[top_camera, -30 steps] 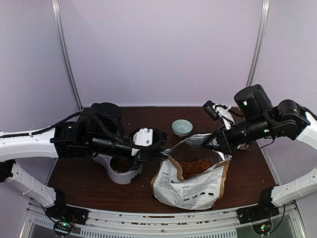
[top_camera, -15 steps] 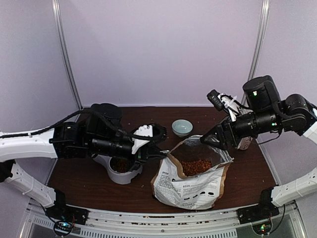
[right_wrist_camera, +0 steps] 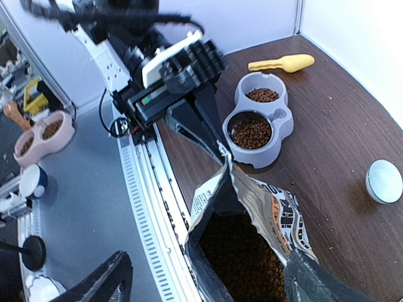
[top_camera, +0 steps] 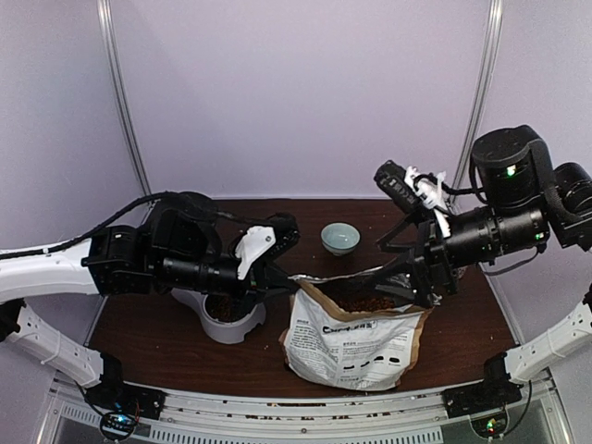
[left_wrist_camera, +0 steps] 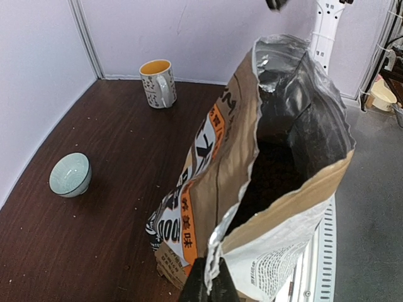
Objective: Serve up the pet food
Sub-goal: Close the seal on the pet food bag with both arms.
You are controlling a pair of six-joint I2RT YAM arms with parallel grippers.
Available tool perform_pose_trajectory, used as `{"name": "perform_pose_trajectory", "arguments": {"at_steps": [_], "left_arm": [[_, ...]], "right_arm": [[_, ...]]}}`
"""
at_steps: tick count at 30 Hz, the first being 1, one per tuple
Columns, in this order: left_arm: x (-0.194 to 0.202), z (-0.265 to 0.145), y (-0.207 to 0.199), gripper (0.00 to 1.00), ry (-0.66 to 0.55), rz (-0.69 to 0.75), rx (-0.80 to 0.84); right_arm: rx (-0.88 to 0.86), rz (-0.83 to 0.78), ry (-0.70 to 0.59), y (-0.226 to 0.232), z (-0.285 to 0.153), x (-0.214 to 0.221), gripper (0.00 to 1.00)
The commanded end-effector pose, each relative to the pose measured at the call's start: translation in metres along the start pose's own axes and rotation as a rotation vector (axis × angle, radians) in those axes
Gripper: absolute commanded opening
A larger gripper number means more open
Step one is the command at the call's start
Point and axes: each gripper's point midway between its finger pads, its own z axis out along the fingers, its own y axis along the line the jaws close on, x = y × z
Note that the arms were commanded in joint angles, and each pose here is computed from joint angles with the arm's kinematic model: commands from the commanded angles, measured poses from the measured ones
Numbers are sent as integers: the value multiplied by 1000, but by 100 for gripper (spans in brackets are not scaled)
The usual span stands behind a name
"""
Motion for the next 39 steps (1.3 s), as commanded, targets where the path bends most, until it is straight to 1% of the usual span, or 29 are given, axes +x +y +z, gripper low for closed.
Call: {"name": "perform_pose_trajectory", "arguments": {"at_steps": [1,4,8,11,14,16,18,20,23,27,31,33,35,39], "left_arm": [[-56,-35,28,0,-213,-51,-117],[-55,-36,30,0,-210,-51,-123],[-55,-37,33,0,-210,-48,-130],[-56,-38,37,0,-213,-51,-143],[-59,-43,43,0,-219,-62,-168],[-61,-46,46,0,-225,-65,-182],[-65,-50,46,0,-238,-64,-185],[-68,-53,44,0,-246,-56,-175],[-75,-57,34,0,-262,-17,-117],[-89,-65,10,0,-288,34,16],[-105,-73,-8,0,-304,53,126],[-112,-73,-10,0,-305,40,139],[-112,-68,-6,0,-282,22,127],[-92,-48,6,0,-228,-31,76]], "right_arm": [[51,-78,138,0,31,28,79],[52,-93,177,2,43,35,73],[70,-110,216,-1,55,45,69],[46,-115,255,3,61,52,66],[38,-122,289,4,65,58,58],[64,-130,307,0,65,62,47],[103,-134,320,-7,64,62,34],[144,-136,315,-14,58,59,16],[223,-137,292,-32,44,51,0],[328,-119,284,-59,19,40,0],[369,-109,265,-71,-4,32,0],[373,-110,252,-72,-13,26,0],[373,-111,241,-72,-15,23,0],[353,-102,229,-72,4,30,0]]}}
